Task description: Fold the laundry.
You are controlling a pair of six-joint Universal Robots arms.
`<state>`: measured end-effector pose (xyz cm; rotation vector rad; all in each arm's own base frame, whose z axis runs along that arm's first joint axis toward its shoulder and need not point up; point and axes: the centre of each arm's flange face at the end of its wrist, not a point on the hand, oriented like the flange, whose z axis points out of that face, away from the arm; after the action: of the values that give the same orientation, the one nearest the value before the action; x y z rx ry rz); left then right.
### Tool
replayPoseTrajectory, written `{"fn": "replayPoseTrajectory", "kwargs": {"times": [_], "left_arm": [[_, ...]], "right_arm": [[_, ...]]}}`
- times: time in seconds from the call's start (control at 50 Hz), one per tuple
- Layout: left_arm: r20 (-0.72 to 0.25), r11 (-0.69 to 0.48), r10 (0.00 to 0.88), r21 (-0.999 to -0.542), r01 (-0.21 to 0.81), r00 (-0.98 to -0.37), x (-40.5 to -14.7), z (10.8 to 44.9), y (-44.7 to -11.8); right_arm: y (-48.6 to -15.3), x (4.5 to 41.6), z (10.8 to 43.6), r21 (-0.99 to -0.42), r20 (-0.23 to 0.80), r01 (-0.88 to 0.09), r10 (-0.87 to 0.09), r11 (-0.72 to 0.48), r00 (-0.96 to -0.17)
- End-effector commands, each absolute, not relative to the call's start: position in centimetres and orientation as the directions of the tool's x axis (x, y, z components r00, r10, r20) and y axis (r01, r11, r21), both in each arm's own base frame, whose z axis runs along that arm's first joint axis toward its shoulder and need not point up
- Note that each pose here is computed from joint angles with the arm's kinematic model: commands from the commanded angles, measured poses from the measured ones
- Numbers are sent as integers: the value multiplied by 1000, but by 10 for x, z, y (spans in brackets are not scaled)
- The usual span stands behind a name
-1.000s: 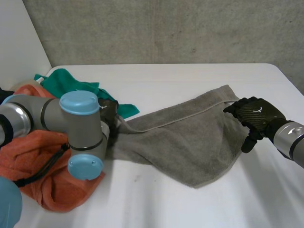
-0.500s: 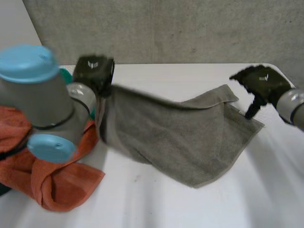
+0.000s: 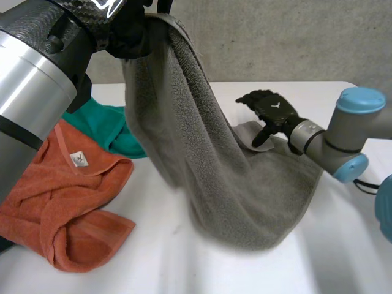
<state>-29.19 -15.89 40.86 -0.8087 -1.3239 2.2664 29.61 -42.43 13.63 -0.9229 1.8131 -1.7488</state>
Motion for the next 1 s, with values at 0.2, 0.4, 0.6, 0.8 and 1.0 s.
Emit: {"fn": "replayPoseTrajectory", "kwargs": {"times": [0.2,0.4,0.6,0.8,1.0], "left_arm": [[-278,-450,553,-893,-1,-786,-283,392,-179],[-269,-454,565,-891,-22,-780,-284,396,-176],[-268,-484,586,-872,-66,-765,-287,410,-156],[-268,-501,583,-862,-80,-767,-282,417,-148],[-266,-495,526,-868,-37,-808,-270,414,-167]], "right_arm": [[-426,258,170,-989,52,-124,-594,81,-802],[-374,258,147,-933,58,-288,-698,217,-714],[-381,301,126,-973,33,-183,-692,144,-721],[-398,321,112,-986,77,-153,-638,65,-766],[-425,286,183,-992,128,-110,-522,-66,-843]]}}
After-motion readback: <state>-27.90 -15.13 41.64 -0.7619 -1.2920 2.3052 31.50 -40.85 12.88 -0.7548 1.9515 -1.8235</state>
